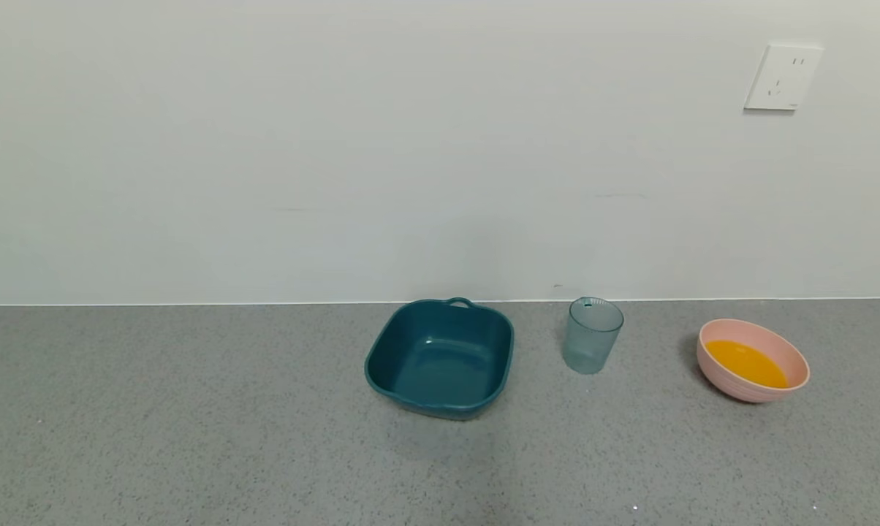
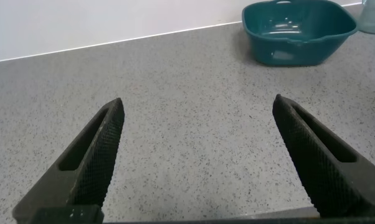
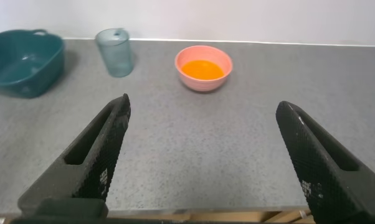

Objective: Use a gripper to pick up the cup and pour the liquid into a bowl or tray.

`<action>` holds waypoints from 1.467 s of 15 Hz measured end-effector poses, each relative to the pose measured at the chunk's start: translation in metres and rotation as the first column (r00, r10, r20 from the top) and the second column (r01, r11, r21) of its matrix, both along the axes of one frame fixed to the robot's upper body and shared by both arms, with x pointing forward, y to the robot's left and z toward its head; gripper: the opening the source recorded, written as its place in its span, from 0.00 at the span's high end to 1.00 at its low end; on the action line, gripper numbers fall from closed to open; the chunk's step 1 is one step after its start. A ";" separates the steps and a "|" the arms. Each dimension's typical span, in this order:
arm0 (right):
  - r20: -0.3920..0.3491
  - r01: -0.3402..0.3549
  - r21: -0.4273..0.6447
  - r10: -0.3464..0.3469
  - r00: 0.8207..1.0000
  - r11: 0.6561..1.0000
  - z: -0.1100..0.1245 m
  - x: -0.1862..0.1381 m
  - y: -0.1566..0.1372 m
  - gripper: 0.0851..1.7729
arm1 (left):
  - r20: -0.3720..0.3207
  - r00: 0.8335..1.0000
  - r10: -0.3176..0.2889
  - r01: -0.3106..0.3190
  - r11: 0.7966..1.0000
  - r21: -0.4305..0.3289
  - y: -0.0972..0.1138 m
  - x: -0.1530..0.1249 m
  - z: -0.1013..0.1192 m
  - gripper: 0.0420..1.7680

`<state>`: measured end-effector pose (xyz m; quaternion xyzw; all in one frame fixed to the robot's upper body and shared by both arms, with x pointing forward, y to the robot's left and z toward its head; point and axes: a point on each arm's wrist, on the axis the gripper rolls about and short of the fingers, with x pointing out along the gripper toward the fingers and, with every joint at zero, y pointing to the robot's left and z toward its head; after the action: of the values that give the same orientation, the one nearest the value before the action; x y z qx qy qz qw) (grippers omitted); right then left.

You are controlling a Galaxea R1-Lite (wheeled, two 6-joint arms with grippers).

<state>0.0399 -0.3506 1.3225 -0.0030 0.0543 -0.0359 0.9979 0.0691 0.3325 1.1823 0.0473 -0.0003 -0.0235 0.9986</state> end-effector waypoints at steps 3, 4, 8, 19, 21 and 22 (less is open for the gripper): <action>0.027 0.046 0.001 -0.046 0.999 0.999 0.000 -0.005 0.001 0.04 | 0.000 1.000 0.000 0.000 1.000 0.000 0.000 0.000 0.000 0.03; 0.033 0.063 0.001 -0.063 0.997 0.998 0.000 -0.006 0.001 0.04 | 0.000 1.000 0.000 0.000 1.000 0.000 0.000 0.000 0.000 0.03; 0.041 0.074 0.004 -0.074 0.996 0.997 -0.006 -0.010 0.009 0.04 | 0.000 1.000 0.000 0.000 1.000 0.000 0.000 0.000 0.000 0.03; 0.134 -0.036 -0.002 0.036 0.990 0.999 -0.064 -0.013 0.014 0.04 | 0.000 1.000 0.000 0.000 1.000 0.000 0.000 0.000 0.000 0.03; 0.180 -0.036 -0.003 0.036 0.983 0.999 -0.074 -0.006 0.014 0.04 | 0.000 1.000 0.000 0.000 1.000 0.000 0.000 0.000 0.000 0.03; 0.202 -0.036 -0.005 0.036 0.979 0.999 -0.078 -0.002 0.014 0.04 | 0.000 1.000 0.000 0.000 1.000 0.000 0.000 0.000 0.000 0.03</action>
<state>0.0375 -0.3364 1.2446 -0.0011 -0.0472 -0.0180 0.9987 0.0691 0.3325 1.1823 0.0473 -0.0003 -0.0235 0.9986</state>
